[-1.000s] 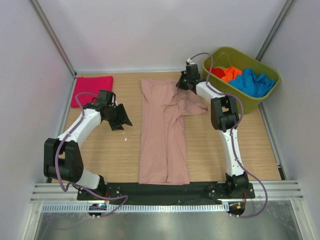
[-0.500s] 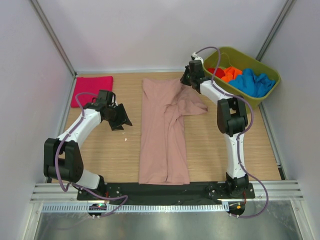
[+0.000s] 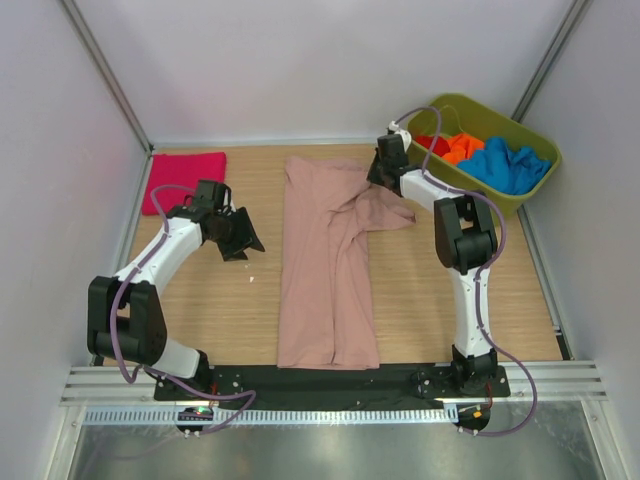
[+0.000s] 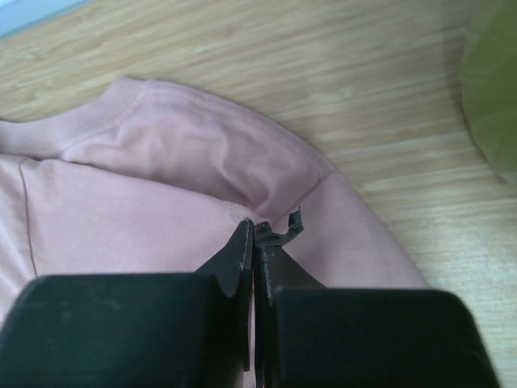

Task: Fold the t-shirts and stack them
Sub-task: Fold the tshirt

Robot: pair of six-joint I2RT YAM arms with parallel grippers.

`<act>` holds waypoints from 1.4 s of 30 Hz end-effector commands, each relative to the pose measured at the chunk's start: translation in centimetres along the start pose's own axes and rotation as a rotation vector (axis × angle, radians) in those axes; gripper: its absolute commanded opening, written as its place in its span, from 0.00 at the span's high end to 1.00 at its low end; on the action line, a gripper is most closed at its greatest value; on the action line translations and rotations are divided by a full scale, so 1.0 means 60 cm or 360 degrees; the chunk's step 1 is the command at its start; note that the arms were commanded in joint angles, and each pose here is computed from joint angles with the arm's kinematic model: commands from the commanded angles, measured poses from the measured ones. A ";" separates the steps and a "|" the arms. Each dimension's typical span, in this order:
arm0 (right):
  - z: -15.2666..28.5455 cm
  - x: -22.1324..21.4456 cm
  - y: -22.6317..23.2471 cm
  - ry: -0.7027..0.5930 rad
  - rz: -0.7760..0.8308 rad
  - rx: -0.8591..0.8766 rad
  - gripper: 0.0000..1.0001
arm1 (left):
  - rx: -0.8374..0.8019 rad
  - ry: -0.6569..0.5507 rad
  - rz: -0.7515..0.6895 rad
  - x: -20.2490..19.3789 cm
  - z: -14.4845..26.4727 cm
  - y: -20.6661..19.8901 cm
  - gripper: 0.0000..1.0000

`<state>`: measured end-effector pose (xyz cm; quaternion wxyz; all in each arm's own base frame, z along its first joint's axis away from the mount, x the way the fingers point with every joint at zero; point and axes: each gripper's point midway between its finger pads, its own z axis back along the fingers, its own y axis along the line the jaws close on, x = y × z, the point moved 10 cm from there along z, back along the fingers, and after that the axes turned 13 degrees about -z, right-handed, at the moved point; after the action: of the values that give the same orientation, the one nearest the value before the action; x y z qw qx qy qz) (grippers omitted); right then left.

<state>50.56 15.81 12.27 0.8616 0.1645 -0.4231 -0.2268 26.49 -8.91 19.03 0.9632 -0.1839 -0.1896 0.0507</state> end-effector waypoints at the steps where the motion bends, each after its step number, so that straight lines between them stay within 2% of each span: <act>1: 0.047 0.054 0.026 -0.0214 -0.0077 0.0013 0.99 | -0.0067 -0.0073 -0.0035 0.017 0.008 -0.009 0.47; 42: 0.081 0.012 0.011 -0.0260 -0.0184 -0.0169 0.99 | -0.0069 -0.0092 -0.0027 0.019 0.012 -0.007 0.46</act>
<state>47.12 15.50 11.71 0.8495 0.1059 -0.4220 -0.2984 26.54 -8.94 19.07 0.9623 -0.1872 -0.1905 0.0503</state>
